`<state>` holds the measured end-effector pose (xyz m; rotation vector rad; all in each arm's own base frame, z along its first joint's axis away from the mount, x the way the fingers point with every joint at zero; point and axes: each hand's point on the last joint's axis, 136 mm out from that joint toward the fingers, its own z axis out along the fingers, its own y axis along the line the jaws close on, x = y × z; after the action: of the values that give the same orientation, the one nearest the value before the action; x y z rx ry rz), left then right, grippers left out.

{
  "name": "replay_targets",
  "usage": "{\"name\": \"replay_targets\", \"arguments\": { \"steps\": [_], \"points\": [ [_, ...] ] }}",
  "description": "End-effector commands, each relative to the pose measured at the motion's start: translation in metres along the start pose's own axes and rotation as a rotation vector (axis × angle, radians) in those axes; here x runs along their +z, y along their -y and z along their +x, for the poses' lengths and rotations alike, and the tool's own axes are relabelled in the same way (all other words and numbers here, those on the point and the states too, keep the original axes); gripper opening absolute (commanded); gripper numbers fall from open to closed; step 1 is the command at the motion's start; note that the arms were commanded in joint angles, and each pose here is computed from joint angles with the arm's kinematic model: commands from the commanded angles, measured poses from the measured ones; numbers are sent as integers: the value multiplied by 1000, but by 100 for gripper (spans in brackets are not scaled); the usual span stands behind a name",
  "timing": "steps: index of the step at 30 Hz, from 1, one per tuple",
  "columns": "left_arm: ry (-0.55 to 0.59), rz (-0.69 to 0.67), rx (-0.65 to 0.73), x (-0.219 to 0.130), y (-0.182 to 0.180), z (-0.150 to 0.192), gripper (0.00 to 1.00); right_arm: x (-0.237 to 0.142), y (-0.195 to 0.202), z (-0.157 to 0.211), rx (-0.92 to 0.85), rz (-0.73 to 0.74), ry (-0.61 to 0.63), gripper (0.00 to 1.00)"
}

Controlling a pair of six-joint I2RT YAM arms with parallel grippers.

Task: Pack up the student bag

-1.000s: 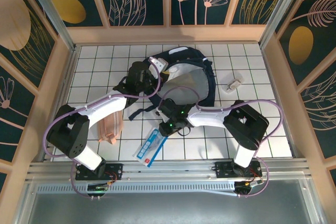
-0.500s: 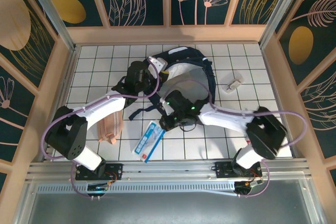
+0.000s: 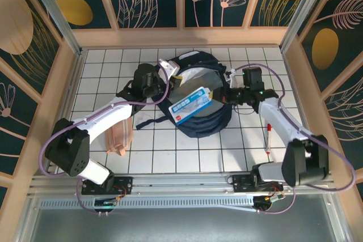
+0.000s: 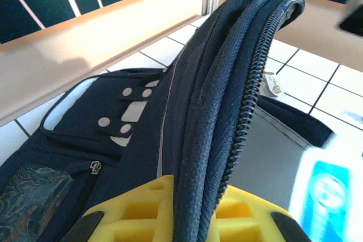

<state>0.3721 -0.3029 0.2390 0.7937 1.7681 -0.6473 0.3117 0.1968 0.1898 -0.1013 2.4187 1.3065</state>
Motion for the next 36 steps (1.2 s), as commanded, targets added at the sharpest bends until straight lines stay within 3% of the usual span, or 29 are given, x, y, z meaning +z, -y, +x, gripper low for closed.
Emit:
{"name": "replay_targets", "arguments": {
  "steps": [1,8,9,10,11,14,18,24,31,36],
  "points": [
    [225,73,76,-27,18,-77,0,3,0,-29,25,-54,26,0],
    [240,106,76,-29,25,-77,0,22,59,-54,113,111,75,0],
    [242,110,73,-29,25,-77,0,25,65,-55,120,118,71,8],
    [244,114,71,-29,26,-77,0,30,71,-58,118,121,66,27],
    [248,117,71,-30,26,-79,0,32,77,-62,107,127,63,35],
    [249,132,62,-29,29,-78,0,24,101,-75,152,233,92,42],
    [249,130,64,-32,29,-80,0,-7,93,-84,198,304,194,45],
    [252,137,56,-34,30,-80,0,-44,80,-52,381,417,326,43],
    [227,165,54,-31,35,-73,0,3,26,-12,623,314,381,40],
    [221,157,54,-31,34,-73,0,33,21,1,731,325,430,54]
  ]
}}
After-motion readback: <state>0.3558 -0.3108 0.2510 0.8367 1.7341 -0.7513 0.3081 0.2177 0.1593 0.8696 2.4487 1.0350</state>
